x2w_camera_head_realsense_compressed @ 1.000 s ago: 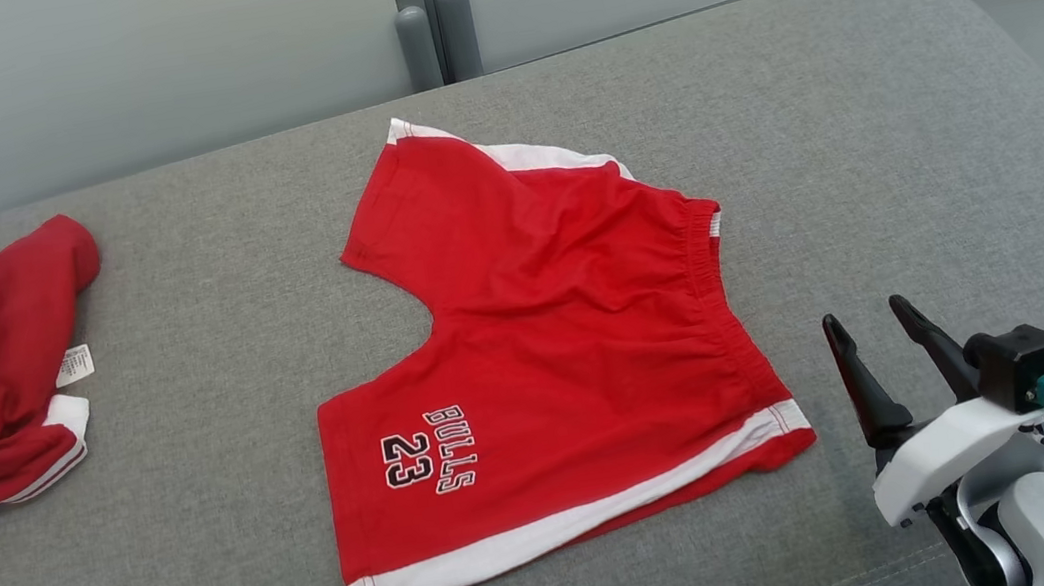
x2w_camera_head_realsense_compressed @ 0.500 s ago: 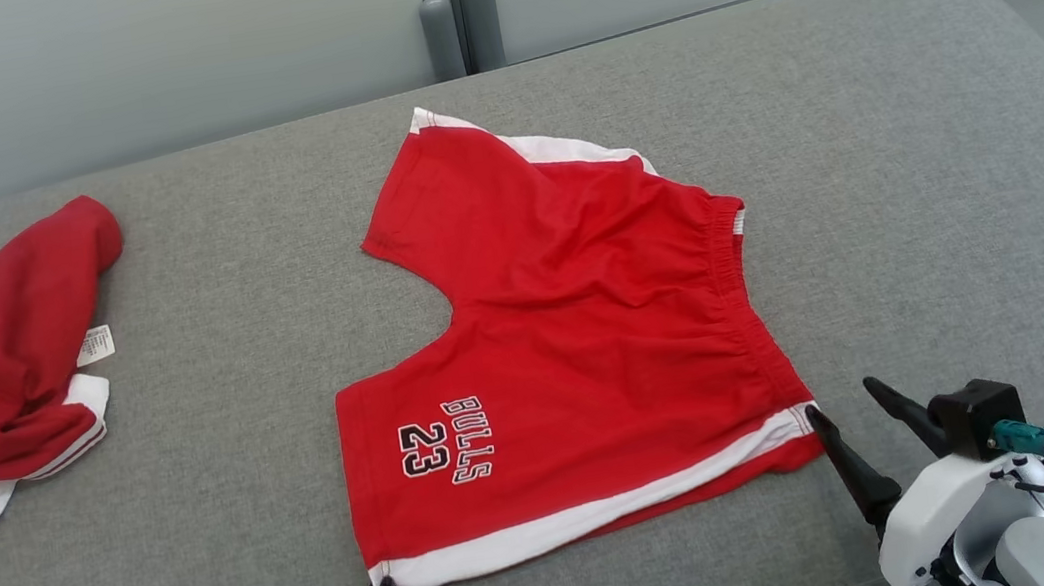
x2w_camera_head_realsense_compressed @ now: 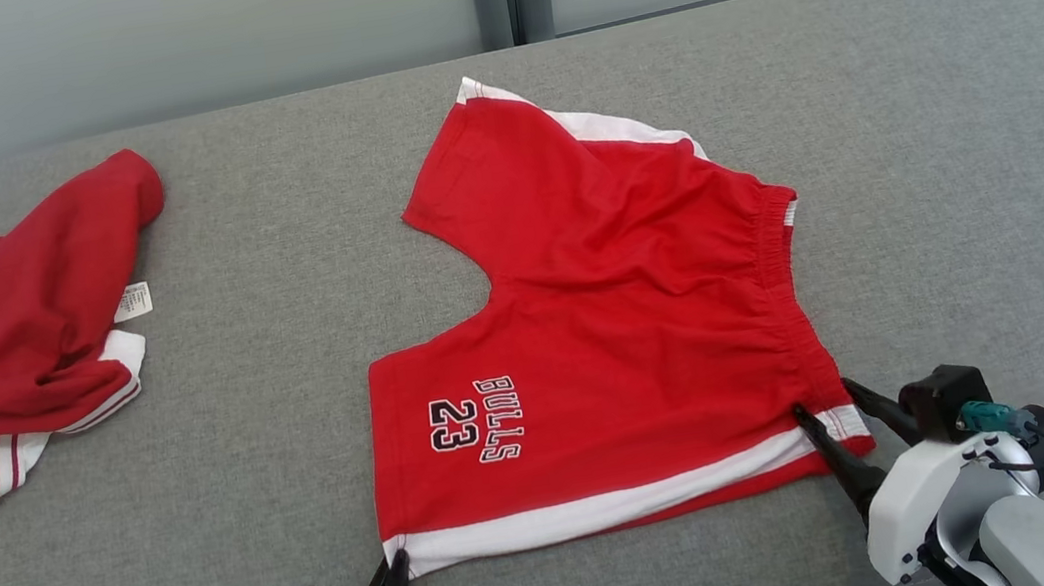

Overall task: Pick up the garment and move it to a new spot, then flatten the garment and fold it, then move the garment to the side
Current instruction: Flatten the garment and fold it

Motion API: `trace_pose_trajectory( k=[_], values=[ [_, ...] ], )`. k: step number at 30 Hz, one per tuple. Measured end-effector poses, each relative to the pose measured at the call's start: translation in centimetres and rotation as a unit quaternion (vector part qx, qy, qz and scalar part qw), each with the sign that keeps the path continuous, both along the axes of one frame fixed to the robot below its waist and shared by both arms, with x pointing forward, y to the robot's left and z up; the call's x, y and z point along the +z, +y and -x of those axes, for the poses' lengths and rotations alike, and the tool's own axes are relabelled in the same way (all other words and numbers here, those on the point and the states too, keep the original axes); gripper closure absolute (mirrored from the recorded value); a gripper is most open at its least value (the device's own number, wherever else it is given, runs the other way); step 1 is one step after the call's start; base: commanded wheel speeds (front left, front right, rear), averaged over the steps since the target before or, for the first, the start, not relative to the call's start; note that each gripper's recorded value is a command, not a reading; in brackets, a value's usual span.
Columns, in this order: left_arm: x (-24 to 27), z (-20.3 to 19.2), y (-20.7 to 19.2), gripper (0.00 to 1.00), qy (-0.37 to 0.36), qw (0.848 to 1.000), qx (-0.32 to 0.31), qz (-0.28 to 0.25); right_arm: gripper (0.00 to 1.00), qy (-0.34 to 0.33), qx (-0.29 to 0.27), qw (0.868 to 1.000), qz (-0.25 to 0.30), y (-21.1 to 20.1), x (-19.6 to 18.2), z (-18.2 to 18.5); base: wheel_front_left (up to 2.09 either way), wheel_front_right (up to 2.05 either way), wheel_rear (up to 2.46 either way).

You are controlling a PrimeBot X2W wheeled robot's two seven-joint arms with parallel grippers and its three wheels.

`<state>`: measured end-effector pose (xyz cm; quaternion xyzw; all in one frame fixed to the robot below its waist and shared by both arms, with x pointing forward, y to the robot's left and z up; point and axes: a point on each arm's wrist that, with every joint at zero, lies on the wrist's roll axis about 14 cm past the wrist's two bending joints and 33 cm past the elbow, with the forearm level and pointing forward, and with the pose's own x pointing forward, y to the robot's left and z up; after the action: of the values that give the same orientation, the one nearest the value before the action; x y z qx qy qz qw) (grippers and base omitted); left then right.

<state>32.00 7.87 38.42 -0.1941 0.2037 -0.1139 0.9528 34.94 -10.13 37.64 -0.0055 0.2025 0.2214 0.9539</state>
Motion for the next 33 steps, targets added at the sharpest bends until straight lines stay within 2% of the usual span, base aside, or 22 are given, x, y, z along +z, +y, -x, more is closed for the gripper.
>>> trace_pose_trajectory(
  k=[1, 2, 3, 8, 9, 18, 21, 24, 25, 26, 33],
  values=[
    [0.0, 0.0, 0.0, 1.00, 0.000, 1.000, 0.001, 0.000, 0.34, 0.001, 0.002, 1.000, 0.000, 0.1, 0.0, 0.0, 0.00, 0.00, 0.00],
    [0.0, 0.0, 0.1, 1.00, -0.001, 1.000, 0.001, 0.000, 0.34, 0.002, 0.003, 1.000, 0.000, 0.2, -0.1, 0.0, 0.00, 0.00, 0.00],
    [0.0, 0.0, 0.1, 1.00, 0.000, 1.000, 0.002, 0.000, 0.40, 0.003, 0.004, 1.000, 0.000, 0.3, -0.2, 0.0, 0.00, 0.00, 0.00],
    [-0.1, 0.0, 0.1, 1.00, 0.000, 1.000, 0.002, 0.000, 0.45, 0.007, 0.004, 1.000, 0.002, 0.2, -0.4, 0.2, 0.00, 0.00, 0.00],
    [-0.1, 0.1, 0.1, 1.00, 0.001, 1.000, 0.002, 0.000, 0.50, 0.006, 0.004, 1.000, 0.001, 0.2, -0.4, 0.2, 0.00, 0.00, 0.00],
    [-0.1, 0.0, -0.2, 1.00, -0.001, 1.000, -0.002, 0.001, 0.56, 0.007, 0.003, 1.000, -0.002, 0.3, -0.5, 0.7, 0.00, 0.00, 0.00],
    [-0.2, 0.0, -0.3, 1.00, 0.000, 1.000, -0.004, 0.001, 0.60, 0.007, 0.002, 1.000, -0.002, 0.2, -0.6, 0.8, 0.00, 0.00, 0.00],
    [-0.1, -0.1, -0.3, 1.00, -0.003, 1.000, -0.003, 0.001, 0.75, 0.010, -0.001, 1.000, -0.001, 0.0, -0.7, 1.0, 0.00, 0.00, 0.00],
    [-0.1, -0.1, -0.3, 1.00, -0.003, 1.000, -0.003, 0.001, 0.84, 0.010, -0.002, 1.000, -0.001, 0.0, -0.7, 1.0, 0.00, 0.00, 0.00],
    [-0.1, -0.2, -0.3, 1.00, -0.004, 1.000, -0.002, 0.002, 1.00, 0.010, -0.003, 1.000, -0.001, -0.1, -0.7, 1.1, 0.00, 0.00, 0.00],
    [0.8, -1.0, 0.2, 1.00, -0.020, 1.000, 0.010, 0.006, 1.00, 0.005, -0.017, 1.000, -0.025, -0.1, 0.0, 0.8, 0.00, 0.00, 0.00]
  ],
)
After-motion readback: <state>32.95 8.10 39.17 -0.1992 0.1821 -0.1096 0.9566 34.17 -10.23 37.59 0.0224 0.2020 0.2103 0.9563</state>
